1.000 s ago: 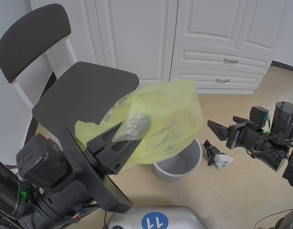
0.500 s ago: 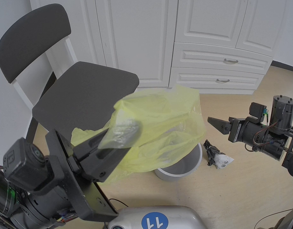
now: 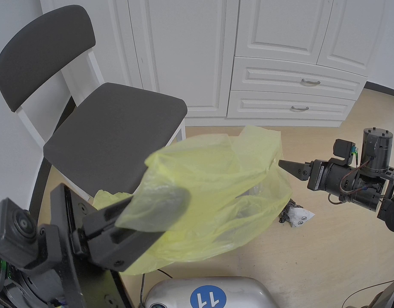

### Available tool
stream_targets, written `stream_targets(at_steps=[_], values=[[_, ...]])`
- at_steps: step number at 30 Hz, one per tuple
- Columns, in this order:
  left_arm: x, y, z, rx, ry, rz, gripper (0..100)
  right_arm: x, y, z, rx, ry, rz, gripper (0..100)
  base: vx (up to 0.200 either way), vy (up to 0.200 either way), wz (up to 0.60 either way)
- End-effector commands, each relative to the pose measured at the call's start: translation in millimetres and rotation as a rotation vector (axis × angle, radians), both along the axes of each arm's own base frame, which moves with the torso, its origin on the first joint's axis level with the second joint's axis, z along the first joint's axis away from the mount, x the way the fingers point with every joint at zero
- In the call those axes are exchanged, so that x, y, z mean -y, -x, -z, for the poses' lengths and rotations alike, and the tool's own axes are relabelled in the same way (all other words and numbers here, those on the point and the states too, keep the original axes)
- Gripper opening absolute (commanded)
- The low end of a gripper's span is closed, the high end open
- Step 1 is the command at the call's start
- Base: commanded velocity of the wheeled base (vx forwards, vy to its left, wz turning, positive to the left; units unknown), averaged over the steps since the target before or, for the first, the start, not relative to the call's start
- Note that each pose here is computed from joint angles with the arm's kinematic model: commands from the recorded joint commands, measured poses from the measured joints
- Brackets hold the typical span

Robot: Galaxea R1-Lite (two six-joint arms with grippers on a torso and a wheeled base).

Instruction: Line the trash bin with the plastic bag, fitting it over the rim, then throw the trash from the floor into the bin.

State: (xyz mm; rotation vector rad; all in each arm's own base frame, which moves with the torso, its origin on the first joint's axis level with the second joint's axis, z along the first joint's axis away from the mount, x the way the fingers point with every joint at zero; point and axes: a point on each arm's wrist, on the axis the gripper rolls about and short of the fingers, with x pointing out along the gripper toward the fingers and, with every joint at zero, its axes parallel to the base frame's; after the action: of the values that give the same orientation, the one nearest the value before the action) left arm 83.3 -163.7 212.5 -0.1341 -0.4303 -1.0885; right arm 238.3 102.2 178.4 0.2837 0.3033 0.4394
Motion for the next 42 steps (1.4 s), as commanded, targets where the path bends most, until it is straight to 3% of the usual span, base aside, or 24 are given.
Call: stream_targets(at_steps=[1,11,22,23,37,42], values=[[-4.8,3.0,0.9,0.006,-0.002,0.018,0,3.2,-5.1,-0.3,-0.010,-0.018,0.003,100,0.000,0.000,0.00],[-13.9,9.7,-2.0,0.008,0.022,0.098,0,4.8,-1.5,2.1,-0.098,-0.070,-0.119,100,0.000,0.000,0.00],[-16.4,13.6,-3.5,0.016,0.029,0.122,0,5.5,0.1,5.4,-0.106,-0.069,-0.131,100,0.000,0.000,0.00],[-16.4,13.6,-3.5,0.016,0.029,0.122,0,6.0,0.1,4.7,-0.102,-0.071,-0.129,0,0.000,0.000,0.00],[-9.5,-3.8,3.2,-0.023,-0.008,0.046,0,17.3,14.7,-12.8,-0.026,-0.079,-0.099,0,0.000,0.000,0.00],[1.3,-16.4,11.2,-0.059,-0.044,0.017,0,30.3,43.8,-29.5,0.099,0.013,-0.112,0,0.000,0.000,0.00]])
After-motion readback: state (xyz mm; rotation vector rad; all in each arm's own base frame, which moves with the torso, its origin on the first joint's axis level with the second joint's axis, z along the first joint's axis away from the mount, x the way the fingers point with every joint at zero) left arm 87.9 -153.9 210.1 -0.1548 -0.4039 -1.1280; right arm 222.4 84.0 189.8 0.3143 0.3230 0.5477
